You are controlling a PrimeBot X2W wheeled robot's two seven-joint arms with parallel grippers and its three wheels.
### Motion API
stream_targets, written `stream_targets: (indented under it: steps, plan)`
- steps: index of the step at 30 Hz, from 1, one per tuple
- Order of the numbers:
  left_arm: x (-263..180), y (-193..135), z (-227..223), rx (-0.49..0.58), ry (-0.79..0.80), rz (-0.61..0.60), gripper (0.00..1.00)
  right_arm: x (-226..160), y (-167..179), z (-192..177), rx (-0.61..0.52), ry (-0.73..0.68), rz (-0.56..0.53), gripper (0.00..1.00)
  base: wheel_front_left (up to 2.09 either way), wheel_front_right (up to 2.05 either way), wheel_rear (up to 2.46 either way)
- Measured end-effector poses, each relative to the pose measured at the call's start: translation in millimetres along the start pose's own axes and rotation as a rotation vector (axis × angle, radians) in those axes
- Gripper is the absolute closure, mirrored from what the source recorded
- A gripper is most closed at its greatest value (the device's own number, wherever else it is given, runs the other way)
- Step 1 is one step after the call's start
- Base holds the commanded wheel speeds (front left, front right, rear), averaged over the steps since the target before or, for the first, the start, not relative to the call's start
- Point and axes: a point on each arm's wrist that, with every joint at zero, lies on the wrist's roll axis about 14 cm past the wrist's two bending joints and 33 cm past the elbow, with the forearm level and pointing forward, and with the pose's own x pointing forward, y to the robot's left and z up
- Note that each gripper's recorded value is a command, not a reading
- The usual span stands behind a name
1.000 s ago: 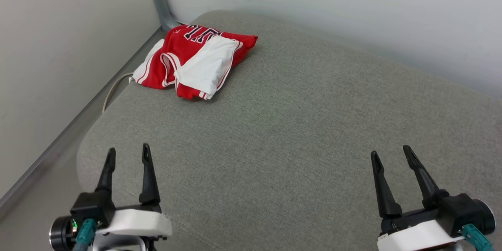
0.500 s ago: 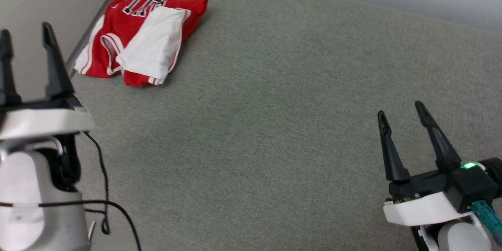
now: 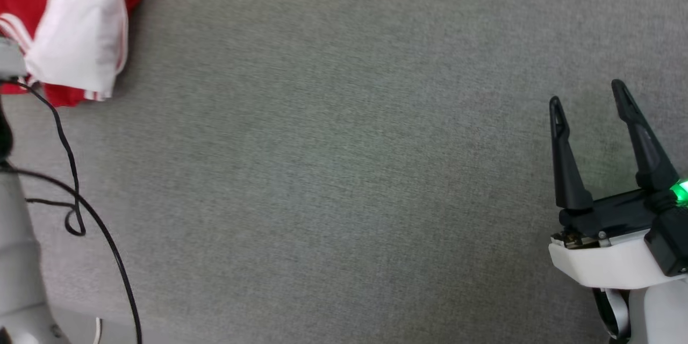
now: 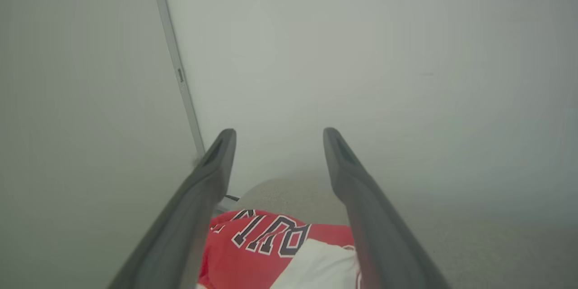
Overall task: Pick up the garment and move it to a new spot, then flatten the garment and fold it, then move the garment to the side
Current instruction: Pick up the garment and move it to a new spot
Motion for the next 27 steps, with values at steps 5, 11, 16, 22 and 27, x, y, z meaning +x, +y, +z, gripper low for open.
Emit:
stream_targets:
  steps: [5,11,16,22,27]
  plan:
    - [19.2,-10.5,-55.9,-0.047,0.285,-0.055,0.0,-2.0,-13.4,-12.9,-0.013,0.021,-0.026,0.0,0.0,0.0,0.0]
    - [-0.3,-4.2,-123.4,-0.129,0.724,-0.065,0.0,-0.7,-20.5,-23.0,-0.02,0.032,-0.034,0.0,0.0,0.0,0.0]
    - [-30.0,-7.0,-161.0,-0.169,1.012,-0.088,0.0,-0.1,-24.4,-28.3,-0.027,0.038,-0.041,0.0,0.0,0.0,0.0]
    - [-60.9,-16.7,-194.5,-0.173,1.215,-0.114,0.0,-2.0,-27.6,-36.7,-0.026,0.056,-0.048,0.0,0.0,0.0,0.0]
    - [-66.8,-27.8,-207.5,-0.169,1.261,-0.132,1.0,-3.7,-26.7,-39.1,-0.025,0.066,-0.045,0.0,0.0,0.0,0.0]
